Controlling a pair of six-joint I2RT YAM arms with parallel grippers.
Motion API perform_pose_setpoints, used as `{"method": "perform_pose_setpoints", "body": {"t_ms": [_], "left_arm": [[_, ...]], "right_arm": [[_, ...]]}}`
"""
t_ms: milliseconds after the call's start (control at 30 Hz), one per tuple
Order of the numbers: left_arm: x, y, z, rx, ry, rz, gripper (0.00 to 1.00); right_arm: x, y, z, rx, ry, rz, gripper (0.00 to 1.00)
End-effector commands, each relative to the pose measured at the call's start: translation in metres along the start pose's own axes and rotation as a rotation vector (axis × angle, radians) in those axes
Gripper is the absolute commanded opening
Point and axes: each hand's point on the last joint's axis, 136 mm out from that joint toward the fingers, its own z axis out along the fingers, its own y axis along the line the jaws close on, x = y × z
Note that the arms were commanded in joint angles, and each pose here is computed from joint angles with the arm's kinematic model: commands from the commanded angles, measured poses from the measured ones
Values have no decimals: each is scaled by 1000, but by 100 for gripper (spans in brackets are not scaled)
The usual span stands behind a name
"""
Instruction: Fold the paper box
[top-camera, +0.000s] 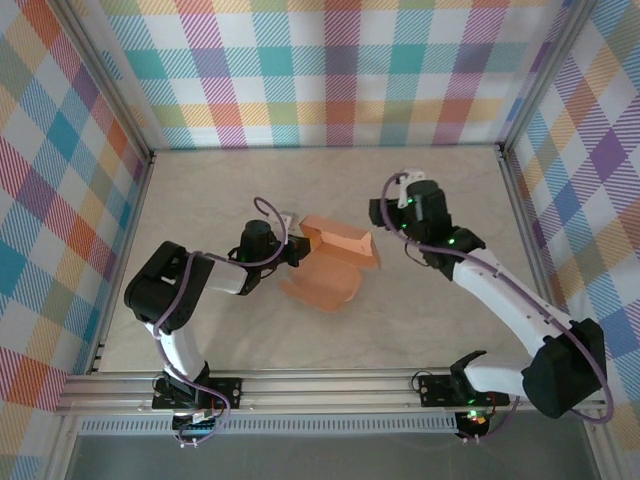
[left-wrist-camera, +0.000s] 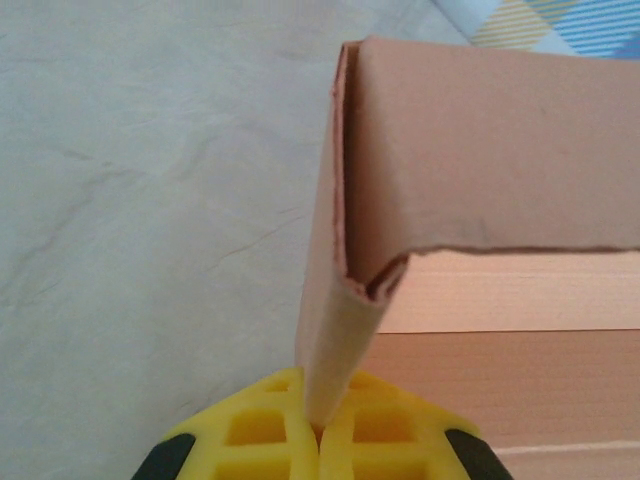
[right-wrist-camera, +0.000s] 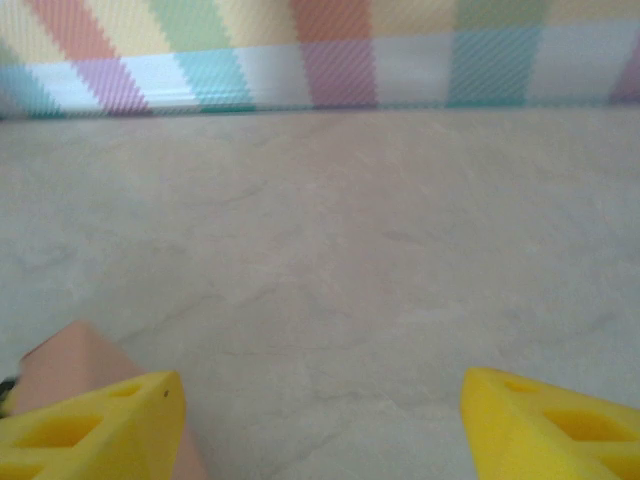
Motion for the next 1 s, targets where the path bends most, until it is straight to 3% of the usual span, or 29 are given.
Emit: {"method": "perform_pose_setpoints", "body": {"t_ms": [0, 233, 567, 967], "left_arm": [[-23, -30, -9, 136, -15, 64, 0], [-36, -48, -9, 219, -8, 70, 1], [-48, -40, 1, 145, -33, 33, 1], [-51, -25, 6, 55, -52, -15, 1]], "right_arm": [[26, 0, 20, -179, 165, 321, 71], [57, 27, 47, -402, 339, 382, 71], [88, 96, 45, -717, 477, 340, 69], [103, 126, 39, -800, 529, 282, 69]]}}
